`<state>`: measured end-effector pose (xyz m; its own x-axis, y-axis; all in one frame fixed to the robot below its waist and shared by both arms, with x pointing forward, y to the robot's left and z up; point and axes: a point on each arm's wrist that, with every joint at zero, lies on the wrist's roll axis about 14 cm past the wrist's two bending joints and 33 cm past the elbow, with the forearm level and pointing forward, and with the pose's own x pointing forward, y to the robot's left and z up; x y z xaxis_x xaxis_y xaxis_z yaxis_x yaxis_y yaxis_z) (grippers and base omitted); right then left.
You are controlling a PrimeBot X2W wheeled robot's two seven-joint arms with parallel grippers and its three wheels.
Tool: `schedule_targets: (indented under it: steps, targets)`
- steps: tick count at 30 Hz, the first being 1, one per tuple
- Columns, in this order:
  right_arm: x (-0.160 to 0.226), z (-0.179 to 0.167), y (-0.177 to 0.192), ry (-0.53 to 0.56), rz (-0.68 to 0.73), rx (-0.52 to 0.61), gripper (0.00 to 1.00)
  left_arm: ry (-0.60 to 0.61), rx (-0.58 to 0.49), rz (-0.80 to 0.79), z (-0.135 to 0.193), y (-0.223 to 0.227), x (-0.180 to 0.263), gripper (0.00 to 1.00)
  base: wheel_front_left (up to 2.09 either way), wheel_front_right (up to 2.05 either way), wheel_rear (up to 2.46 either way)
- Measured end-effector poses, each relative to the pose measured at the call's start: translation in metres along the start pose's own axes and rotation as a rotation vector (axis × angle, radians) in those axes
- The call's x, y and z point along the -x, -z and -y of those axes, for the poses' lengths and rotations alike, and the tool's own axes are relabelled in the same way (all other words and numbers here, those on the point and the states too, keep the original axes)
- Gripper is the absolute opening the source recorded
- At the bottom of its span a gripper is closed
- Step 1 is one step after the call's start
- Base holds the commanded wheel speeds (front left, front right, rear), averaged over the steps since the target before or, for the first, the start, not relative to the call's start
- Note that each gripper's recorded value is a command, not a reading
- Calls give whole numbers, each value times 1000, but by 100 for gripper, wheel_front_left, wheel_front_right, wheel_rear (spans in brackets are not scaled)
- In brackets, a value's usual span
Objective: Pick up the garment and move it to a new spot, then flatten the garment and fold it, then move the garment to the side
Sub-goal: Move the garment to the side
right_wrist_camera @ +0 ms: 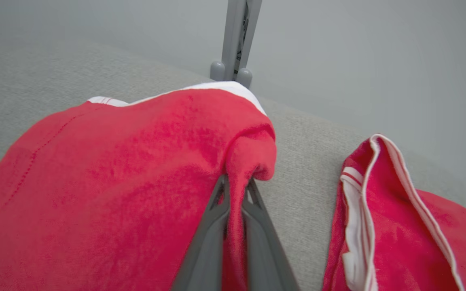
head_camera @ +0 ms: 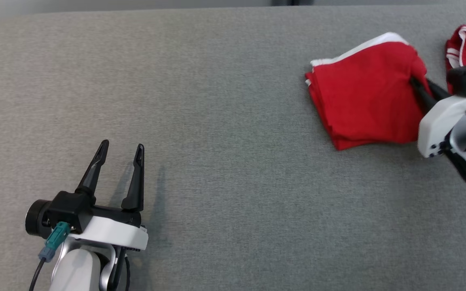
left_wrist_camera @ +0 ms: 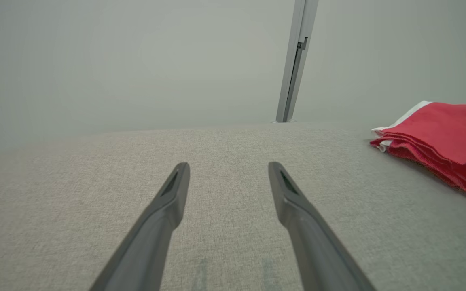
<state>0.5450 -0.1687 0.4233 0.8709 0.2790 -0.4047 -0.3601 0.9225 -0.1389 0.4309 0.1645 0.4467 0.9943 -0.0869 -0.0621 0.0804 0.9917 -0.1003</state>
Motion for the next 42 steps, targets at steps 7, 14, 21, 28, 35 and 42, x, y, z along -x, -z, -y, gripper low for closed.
schedule_targets:
  steps: [7, 14, 21, 28, 35, 42]
  targets:
    - [25, 91, 4, 150, -38, 86, 0, 117, -13, -6, 32, 14, -38, 100, 0, 0, 0]
    - [56, 163, 8, 291, -94, 135, 0, 230, 2, -5, 69, 29, -62, 100, 0, 0, 0]
    - [81, 204, 7, 371, -144, 191, 0, 283, 11, 6, 88, 33, -70, 100, 0, 0, 0]
    - [77, 210, 3, 363, -180, 270, 0, 286, 11, 16, 89, 31, -70, 100, 0, 0, 0]
    - [72, 219, 5, 373, -230, 336, 31, 268, 7, 13, 82, 32, -69, 100, 0, 0, 0]
    - [65, 223, -15, 393, -155, 356, 100, 244, 9, 6, 77, 34, -68, 100, 0, 0, 0]
